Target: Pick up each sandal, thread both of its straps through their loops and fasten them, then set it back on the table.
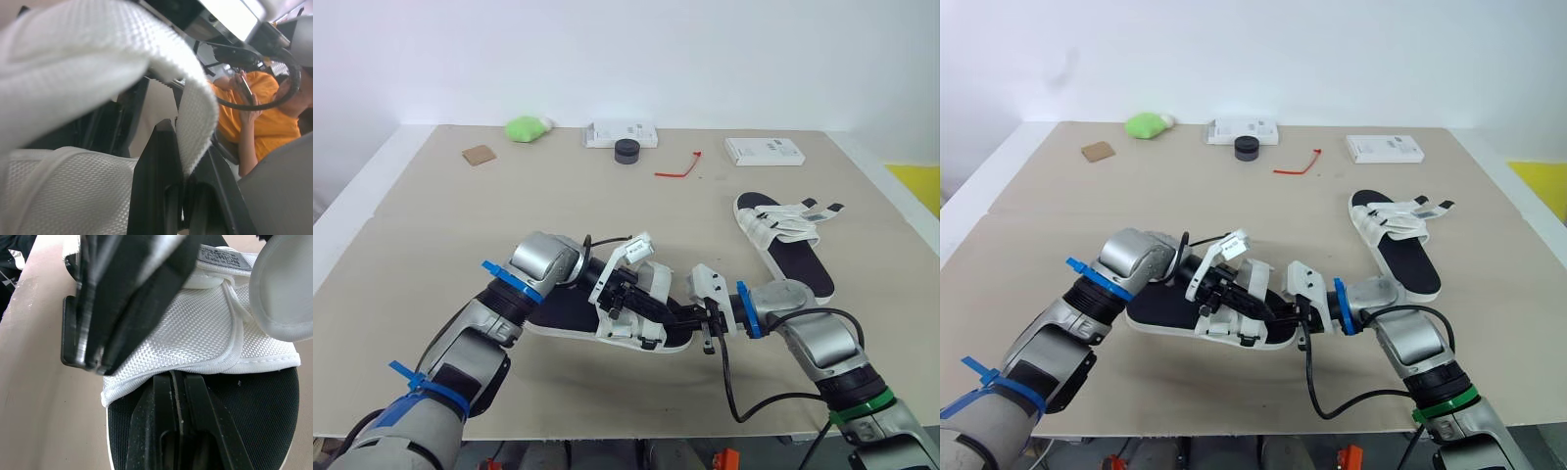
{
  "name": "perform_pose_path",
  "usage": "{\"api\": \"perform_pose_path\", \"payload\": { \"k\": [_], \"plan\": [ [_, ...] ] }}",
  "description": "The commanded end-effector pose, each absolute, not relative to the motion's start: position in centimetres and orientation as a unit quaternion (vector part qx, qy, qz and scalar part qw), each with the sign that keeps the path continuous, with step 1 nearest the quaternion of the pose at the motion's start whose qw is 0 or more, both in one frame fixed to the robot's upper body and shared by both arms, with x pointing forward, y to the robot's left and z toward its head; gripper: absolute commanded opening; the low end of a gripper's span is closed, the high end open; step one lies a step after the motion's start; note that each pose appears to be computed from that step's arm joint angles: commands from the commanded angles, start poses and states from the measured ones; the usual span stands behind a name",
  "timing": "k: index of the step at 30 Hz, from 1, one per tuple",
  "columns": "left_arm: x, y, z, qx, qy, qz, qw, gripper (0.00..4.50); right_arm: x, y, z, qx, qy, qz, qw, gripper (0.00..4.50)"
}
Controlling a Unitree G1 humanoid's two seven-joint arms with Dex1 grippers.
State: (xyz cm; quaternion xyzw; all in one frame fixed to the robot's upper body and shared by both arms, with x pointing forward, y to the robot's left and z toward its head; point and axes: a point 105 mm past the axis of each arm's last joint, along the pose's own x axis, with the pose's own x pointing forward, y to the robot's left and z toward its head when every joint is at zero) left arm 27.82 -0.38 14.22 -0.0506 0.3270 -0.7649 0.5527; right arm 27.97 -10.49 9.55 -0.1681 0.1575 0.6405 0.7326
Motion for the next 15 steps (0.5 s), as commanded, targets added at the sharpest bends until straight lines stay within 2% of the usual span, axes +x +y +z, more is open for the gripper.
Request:
{"api": "perform_pose_path", "payload": {
  "k": [1, 8, 15],
  "plan": [
    [26.5, 0.1, 14.4, -0.008, 0.301, -0.797, 0.523, 0.01, 28.0, -11.9, 6.3, -0.162, 0.228, 0.608, 0.743, 0.0],
    [25.7, 1.3, 13.5, 0.045, 0.284, -0.817, 0.5, 0.01, 28.0, -11.9, 6.4, -0.161, 0.227, 0.608, 0.743, 0.0],
    [26.5, 0.1, 11.4, 0.073, 0.276, -0.794, 0.536, 0.01, 27.9, -11.8, 6.4, -0.161, 0.225, 0.61, 0.743, 0.0]
  ]
}}
